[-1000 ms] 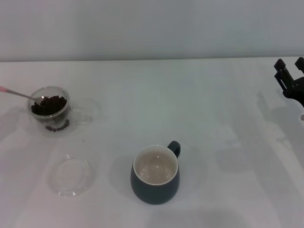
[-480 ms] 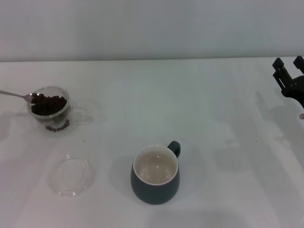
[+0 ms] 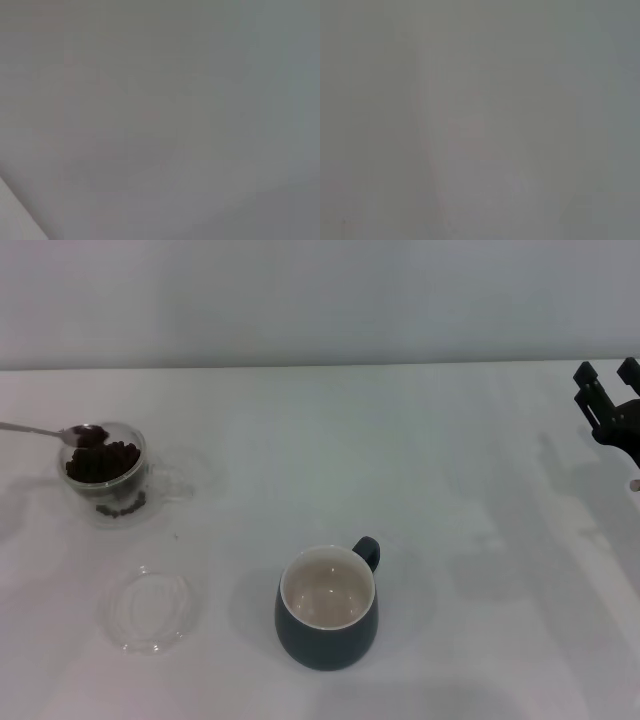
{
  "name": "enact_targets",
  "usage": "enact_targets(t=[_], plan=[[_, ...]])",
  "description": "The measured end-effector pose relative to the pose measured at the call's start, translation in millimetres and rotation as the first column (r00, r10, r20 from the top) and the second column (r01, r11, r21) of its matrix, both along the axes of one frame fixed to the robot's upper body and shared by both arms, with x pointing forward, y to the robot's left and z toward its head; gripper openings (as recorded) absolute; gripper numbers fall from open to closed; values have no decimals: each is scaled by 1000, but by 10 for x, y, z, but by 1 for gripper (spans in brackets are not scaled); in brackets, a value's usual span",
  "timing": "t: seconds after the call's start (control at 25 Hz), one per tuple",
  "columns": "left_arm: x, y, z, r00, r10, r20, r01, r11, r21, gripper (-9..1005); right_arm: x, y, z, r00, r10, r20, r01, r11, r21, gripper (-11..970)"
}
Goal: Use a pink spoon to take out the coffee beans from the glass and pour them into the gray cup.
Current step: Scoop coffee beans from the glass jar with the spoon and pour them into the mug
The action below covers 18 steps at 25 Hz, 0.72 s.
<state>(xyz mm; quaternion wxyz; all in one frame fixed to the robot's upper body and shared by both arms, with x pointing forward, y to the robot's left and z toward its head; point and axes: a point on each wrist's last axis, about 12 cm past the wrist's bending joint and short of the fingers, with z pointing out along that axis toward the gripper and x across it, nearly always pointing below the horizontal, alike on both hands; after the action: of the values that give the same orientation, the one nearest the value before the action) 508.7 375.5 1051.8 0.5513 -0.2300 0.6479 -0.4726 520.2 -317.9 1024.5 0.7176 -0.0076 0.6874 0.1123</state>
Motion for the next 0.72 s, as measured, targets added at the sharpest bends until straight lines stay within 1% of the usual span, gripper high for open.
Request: enact_targets(t=[0.08,0.16,0.2,0.24,0.44,0.72], plan=[[6,-78,-24,1000,-12,-4,12,1000,-15,161,2,1,1,1000,1,0,-1,1000,0,613],[12,-193,-55,1000,-31,-6,31,999,-32,161,3,2,2,1000,1,1,-1,1000,0,613],[26,-293,-73,999,-48,-6,48,998,-47,161,3,4,2,1000,1,1,-1,1000,0,613],[30,-316,-77,999,-53,-7,53,997,-50,162,3,6,1,1000,2,0,-2,1000,1,613],[91,-614,-106,993,-122,-13,120,988,-96,163,6,12,3,1000,3,1,-3,1000,0,613],[145,-908,-121,974,-224,-33,218,967,-129,164,13,25,6,1000,3,3,-3,1000,3,613]])
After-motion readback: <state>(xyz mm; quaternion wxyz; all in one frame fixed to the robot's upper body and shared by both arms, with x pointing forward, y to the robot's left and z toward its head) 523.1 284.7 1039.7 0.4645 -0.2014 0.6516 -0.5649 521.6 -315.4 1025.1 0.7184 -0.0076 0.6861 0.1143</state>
